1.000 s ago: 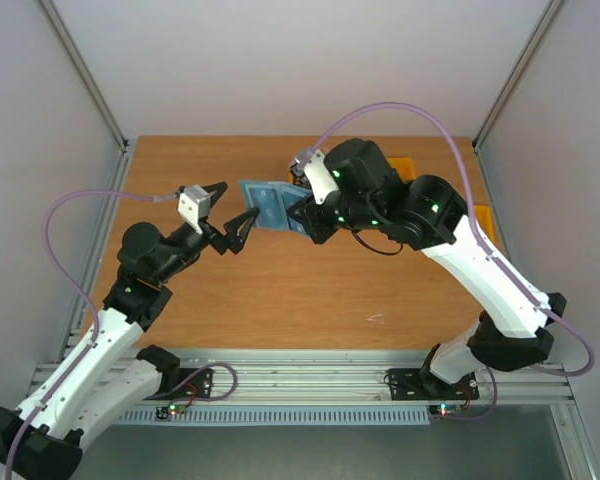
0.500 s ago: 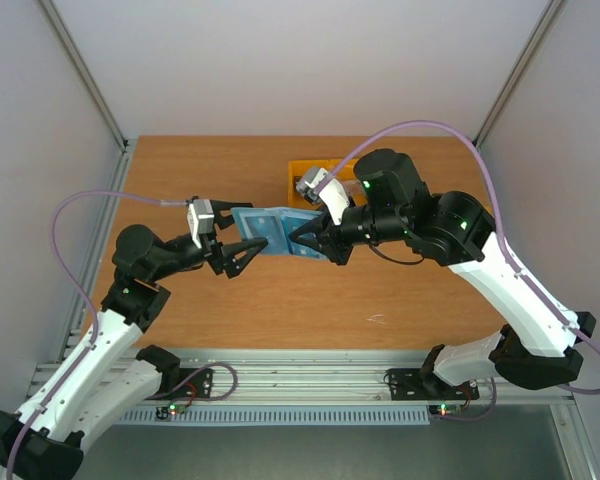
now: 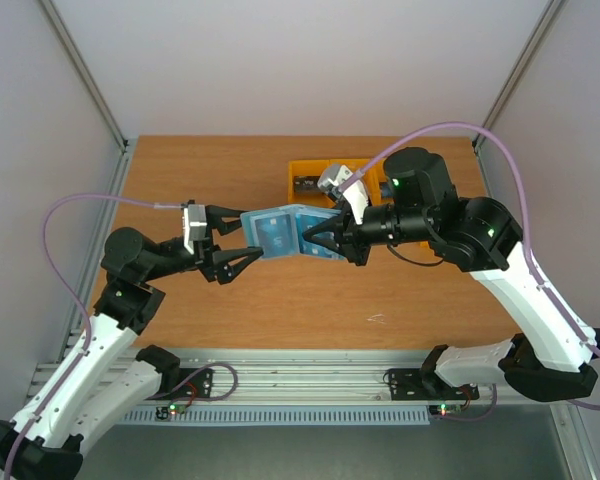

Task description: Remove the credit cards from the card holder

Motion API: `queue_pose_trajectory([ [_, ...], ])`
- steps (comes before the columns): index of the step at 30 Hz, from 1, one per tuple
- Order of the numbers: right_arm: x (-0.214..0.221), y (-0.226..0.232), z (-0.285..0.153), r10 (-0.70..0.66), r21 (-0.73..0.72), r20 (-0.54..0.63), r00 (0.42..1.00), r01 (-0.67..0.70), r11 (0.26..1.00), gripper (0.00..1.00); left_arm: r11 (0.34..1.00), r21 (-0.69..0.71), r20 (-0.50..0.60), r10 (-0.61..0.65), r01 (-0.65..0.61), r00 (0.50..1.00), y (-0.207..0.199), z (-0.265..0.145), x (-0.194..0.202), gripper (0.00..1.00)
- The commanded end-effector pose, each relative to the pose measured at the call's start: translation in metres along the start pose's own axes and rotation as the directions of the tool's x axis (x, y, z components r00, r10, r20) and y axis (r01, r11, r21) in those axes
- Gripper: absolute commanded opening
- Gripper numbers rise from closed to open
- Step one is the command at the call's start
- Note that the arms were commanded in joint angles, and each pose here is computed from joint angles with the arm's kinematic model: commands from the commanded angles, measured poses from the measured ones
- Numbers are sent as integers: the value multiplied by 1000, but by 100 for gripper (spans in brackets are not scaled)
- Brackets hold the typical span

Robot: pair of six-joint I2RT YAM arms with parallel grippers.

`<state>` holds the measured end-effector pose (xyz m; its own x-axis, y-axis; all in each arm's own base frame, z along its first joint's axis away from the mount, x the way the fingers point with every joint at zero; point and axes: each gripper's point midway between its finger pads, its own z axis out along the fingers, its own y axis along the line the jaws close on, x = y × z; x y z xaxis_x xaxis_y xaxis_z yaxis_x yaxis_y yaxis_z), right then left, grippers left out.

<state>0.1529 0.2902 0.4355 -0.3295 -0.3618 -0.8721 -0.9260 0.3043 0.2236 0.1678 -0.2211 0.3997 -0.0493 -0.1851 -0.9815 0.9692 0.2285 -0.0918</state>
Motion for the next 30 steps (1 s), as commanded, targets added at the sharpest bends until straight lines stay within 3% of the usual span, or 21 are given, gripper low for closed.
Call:
queue_pose_trajectory([
  [1, -5, 4, -2, -11, -22, 20, 1000, 11, 1000, 1, 998, 50, 46, 47, -49, 998, -14, -1, -23, 75],
  [6, -8, 8, 2, 16, -58, 17, 1000, -15, 998, 1, 999, 22, 42, 24, -25, 999, -8, 0, -22, 45],
  [12, -15, 11, 21, 49, -138, 7, 999, -48, 989, 1, 999, 34, 26, 18, -18, 1000, -10, 5, -15, 35],
  [17, -22, 15, 33, 48, -197, 21, 999, -43, 979, 1, 999, 36, 27, 15, -16, 1000, -11, 8, -13, 11],
  [22, -20, -3, 45, 64, -125, 9, 998, -62, 990, 2, 998, 58, 24, 30, -31, 999, -17, 8, -12, 0],
  [24, -18, -15, 47, 81, -57, 2, 997, -80, 995, 11, 998, 50, 19, 26, -27, 999, -16, 8, -10, 0],
  [28, -12, -33, 43, 92, 56, -4, 996, -92, 994, 54, 999, -7, 4, 35, -35, 999, -6, 7, -3, 0],
  [30, -11, -38, 41, 89, 89, -7, 996, -88, 992, 64, 999, -17, -3, 42, -42, 999, -4, 7, 0, 0],
])
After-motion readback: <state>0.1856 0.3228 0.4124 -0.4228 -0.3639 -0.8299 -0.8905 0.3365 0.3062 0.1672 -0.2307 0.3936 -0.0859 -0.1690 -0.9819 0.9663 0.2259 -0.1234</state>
